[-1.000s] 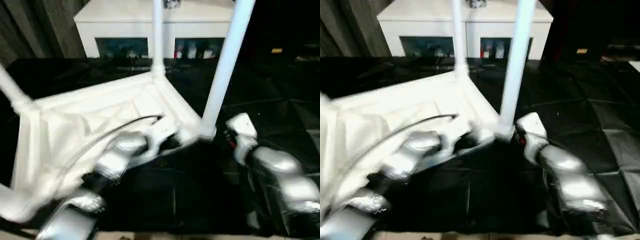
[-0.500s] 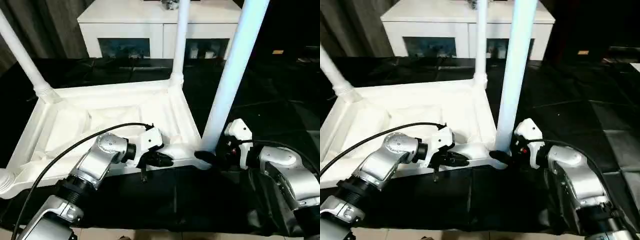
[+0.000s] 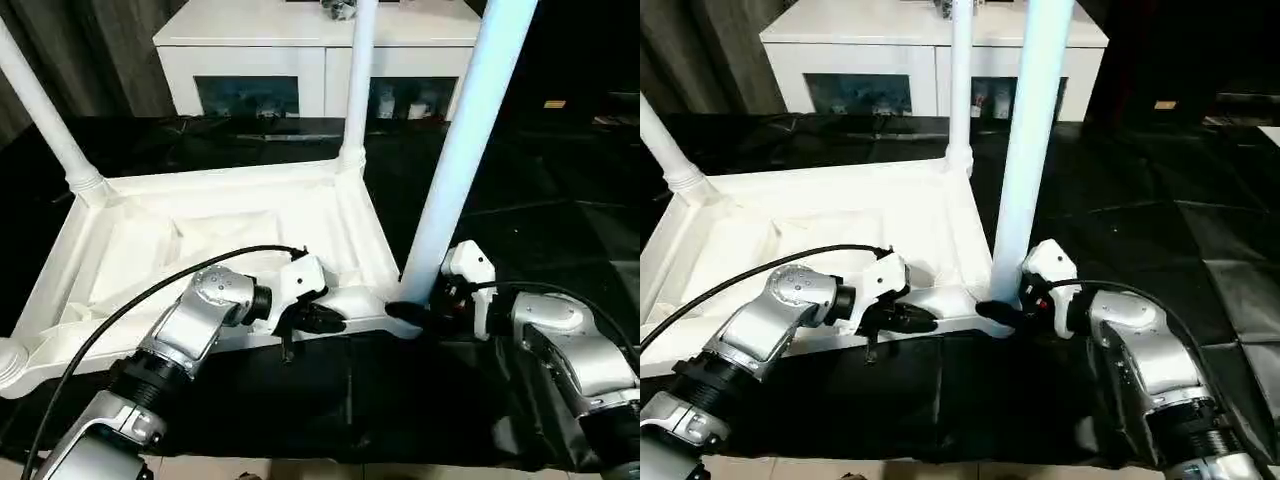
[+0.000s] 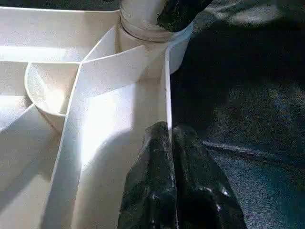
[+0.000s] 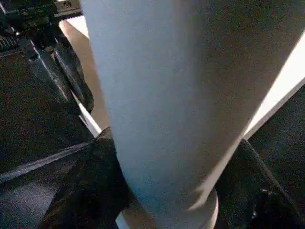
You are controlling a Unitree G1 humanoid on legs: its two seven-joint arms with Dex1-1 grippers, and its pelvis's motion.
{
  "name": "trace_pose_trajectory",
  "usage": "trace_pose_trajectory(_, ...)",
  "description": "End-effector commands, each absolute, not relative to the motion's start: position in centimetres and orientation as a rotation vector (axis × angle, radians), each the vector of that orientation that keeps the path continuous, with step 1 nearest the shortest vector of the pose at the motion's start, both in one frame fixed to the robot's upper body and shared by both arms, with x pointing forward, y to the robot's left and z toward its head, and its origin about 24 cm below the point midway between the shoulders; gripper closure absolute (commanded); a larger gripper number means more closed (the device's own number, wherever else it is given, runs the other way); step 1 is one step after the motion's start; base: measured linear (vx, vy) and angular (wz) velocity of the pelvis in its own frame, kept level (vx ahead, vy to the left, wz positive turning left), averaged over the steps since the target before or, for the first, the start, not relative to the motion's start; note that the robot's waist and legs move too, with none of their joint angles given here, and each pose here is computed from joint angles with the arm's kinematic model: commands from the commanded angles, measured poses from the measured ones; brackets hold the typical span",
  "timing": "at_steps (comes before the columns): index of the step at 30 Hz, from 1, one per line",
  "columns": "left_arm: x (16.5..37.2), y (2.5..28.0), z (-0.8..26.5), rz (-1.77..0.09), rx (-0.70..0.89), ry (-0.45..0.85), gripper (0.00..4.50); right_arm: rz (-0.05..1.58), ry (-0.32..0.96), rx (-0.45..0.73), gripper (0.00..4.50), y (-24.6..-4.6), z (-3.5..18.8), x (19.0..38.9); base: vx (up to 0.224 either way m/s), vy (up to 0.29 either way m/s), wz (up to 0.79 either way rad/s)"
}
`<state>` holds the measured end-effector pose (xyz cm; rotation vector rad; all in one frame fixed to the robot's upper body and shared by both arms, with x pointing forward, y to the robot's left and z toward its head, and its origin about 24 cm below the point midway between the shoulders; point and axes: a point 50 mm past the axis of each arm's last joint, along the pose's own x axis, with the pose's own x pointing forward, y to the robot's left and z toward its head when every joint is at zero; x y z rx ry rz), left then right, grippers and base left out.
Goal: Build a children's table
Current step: Rotate leg to tighten
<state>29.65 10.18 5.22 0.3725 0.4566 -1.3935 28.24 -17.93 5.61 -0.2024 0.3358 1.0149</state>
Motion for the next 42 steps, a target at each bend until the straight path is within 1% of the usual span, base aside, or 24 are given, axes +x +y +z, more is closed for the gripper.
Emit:
trace_pose_trajectory(1,29.2,9.7,5.2,-1.445,0.380,0.464,4.50,0.907,0.395,-0.202,2.18,-19.2,4.8,28.6,0.000,0.000,0.00)
trace_pose_trajectory(4,29.3,9.6,5.2,-1.429,0.375,0.457,4.50,0.872,0.396,-0.177,2.30,-19.2,4.6,28.8,0.000,0.000,0.00)
trace_pose_trajectory(5,30.4,9.1,5.3,-1.305,0.350,0.427,4.50,0.741,0.400,-0.097,2.35,-18.5,4.0,29.5,0.000,0.000,0.00)
trace_pose_trajectory(7,31.5,8.5,5.4,-1.181,0.331,0.409,4.50,0.619,0.413,-0.039,2.38,-17.7,3.4,30.1,0.000,0.000,0.00)
trace_pose_trajectory(8,31.5,8.5,5.4,-1.181,0.331,0.409,4.50,0.619,0.413,-0.039,2.44,-17.7,3.4,30.1,0.000,0.000,0.00)
trace_pose_trajectory(9,31.8,8.2,5.4,-1.138,0.328,0.403,4.50,0.575,0.419,-0.025,2.44,-17.3,3.2,30.3,0.000,0.000,0.00)
trace_pose_trajectory(11,33.1,7.1,5.8,-1.001,0.299,0.370,4.50,0.385,0.444,0.002,2.46,-16.5,2.4,31.3,0.000,0.000,0.00)
trace_pose_trajectory(15,33.9,5.1,6.6,-0.934,0.289,0.312,4.50,0.206,0.433,0.037,2.48,-15.2,2.2,32.3,0.000,0.000,0.00)
trace_pose_trajectory(17,34.2,4.7,6.8,-0.916,0.304,0.293,4.50,0.131,0.415,0.056,2.48,-15.0,2.5,32.7,0.000,0.000,0.00)
trace_pose_trajectory(21,34.2,4.6,6.8,-0.924,0.319,0.290,4.50,0.120,0.390,0.057,2.48,-14.9,2.8,33.0,0.000,0.000,0.00)
trace_pose_trajectory(22,34.1,4.7,6.7,-0.938,0.325,0.290,4.50,0.150,0.346,0.067,2.13,-14.6,3.4,33.1,0.000,0.000,0.00)
trace_pose_trajectory(23,34.0,4.8,6.5,-0.947,0.331,0.290,4.50,0.186,0.287,0.061,1.92,-14.3,4.3,33.3,0.000,0.000,0.00)
trace_pose_trajectory(24,34.0,4.8,6.5,-0.951,0.333,0.289,4.50,0.191,0.271,0.047,1.78,-14.2,4.5,33.3,0.000,0.000,0.00)
trace_pose_trajectory(28,34.0,4.8,6.3,-0.966,0.338,0.283,4.50,0.148,0.213,0.038,1.59,-14.6,5.1,33.3,0.000,0.000,0.00)
trace_pose_trajectory(29,34.0,4.8,6.3,-0.967,0.338,0.282,4.50,0.132,0.199,0.009,1.37,-14.8,5.3,33.3,0.000,0.000,0.00)
trace_pose_trajectory(30,33.9,4.8,6.3,-0.973,0.338,0.278,4.50,0.103,0.175,-0.032,1.32,-15.2,5.5,33.3,0.000,0.000,0.00)
trace_pose_trajectory(32,33.9,4.8,6.3,-0.987,0.338,0.270,4.50,0.068,0.128,-0.059,1.32,-15.9,6.1,33.1,0.000,0.000,0.00)
trace_pose_trajectory(35,33.8,4.7,6.3,-0.999,0.338,0.254,4.50,0.057,0.028,-0.086,1.32,-17.0,7.3,32.1,0.000,0.000,0.00)
trace_pose_trajectory(37,33.8,4.7,6.3,-1.002,0.337,0.251,4.50,0.060,0.019,-0.085,1.32,-17.1,7.3,31.9,0.000,0.000,0.00)
trace_pose_trajectory(38,33.8,4.6,6.3,-0.999,0.346,0.230,4.50,0.066,0.013,-0.063,1.32,-17.3,7.3,31.5,0.000,0.000,0.00)
trace_pose_trajectory(39,34.0,4.6,6.4,-0.990,0.297,0.213,4.50,0.078,-0.002,-0.041,1.32,-17.7,7.2,30.4,0.000,0.000,0.00)
trace_pose_trajectory(40,34.0,4.5,6.5,-0.988,0.287,0.210,4.23,0.081,-0.005,-0.037,1.31,-17.8,7.2,30.2,0.000,0.000,0.00)
trace_pose_trajectory(41,34.1,4.7,6.7,-0.972,0.242,0.184,4.23,0.106,-0.032,-0.041,1.31,-18.1,7.0,29.0,0.000,0.000,0.00)
trace_pose_trajectory(42,34.0,4.7,6.8,-0.976,0.236,0.175,4.23,0.117,-0.037,-0.041,1.31,-18.1,6.8,28.5,0.000,0.000,0.00)
